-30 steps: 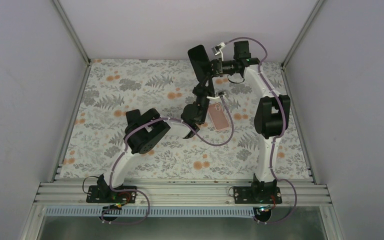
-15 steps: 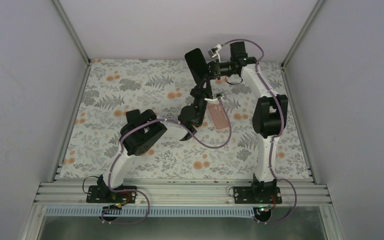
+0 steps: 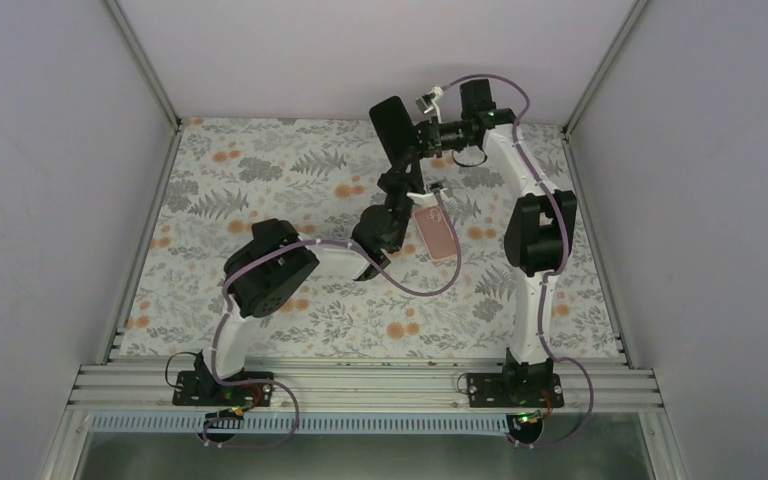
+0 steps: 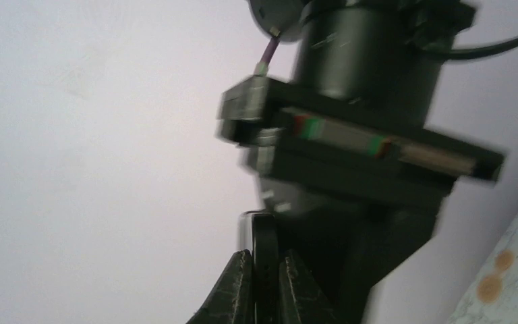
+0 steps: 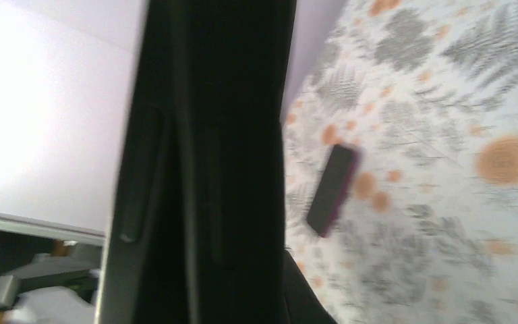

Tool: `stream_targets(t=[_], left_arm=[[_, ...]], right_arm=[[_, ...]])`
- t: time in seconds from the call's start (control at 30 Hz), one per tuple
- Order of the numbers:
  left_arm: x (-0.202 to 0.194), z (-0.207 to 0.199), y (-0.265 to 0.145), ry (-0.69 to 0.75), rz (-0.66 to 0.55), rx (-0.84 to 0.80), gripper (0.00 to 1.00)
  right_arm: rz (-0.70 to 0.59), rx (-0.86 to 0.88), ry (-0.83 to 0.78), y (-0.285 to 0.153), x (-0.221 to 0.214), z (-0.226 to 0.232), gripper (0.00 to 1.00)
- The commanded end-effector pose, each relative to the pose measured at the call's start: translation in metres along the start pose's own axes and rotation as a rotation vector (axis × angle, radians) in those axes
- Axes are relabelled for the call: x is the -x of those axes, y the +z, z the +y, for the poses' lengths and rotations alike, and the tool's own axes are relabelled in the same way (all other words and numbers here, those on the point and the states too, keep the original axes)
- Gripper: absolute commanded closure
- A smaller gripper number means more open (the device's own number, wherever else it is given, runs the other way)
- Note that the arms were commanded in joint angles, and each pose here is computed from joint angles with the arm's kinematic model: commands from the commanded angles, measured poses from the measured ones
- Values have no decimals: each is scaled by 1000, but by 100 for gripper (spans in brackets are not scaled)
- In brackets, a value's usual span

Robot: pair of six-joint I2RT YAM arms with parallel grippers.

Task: Take the phone out of the phone case
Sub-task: Remove the phone case from the phone, then place the phone case at the center of the board, then place the phone at the center of the board.

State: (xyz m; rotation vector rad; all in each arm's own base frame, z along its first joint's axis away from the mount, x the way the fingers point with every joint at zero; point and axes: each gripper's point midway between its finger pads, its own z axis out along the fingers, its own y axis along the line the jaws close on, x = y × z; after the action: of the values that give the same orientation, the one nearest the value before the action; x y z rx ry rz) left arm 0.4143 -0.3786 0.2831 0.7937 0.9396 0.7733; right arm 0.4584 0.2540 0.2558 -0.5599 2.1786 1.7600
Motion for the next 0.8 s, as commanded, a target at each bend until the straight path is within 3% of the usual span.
stream_targets(t=[0.0,0.53,0.77], left_arm=[[-11,72,-2,-135,102,142,98],[-13,56,-14,-120,95,72,98],[-41,30,-52,-6,89,-1,98]], right_arm=[[-111,-216,-123,-44,29,-57,97],[-125,-225,-75,-55,25,-63,97],[-100,-319,-85,-75,10,-79,97]])
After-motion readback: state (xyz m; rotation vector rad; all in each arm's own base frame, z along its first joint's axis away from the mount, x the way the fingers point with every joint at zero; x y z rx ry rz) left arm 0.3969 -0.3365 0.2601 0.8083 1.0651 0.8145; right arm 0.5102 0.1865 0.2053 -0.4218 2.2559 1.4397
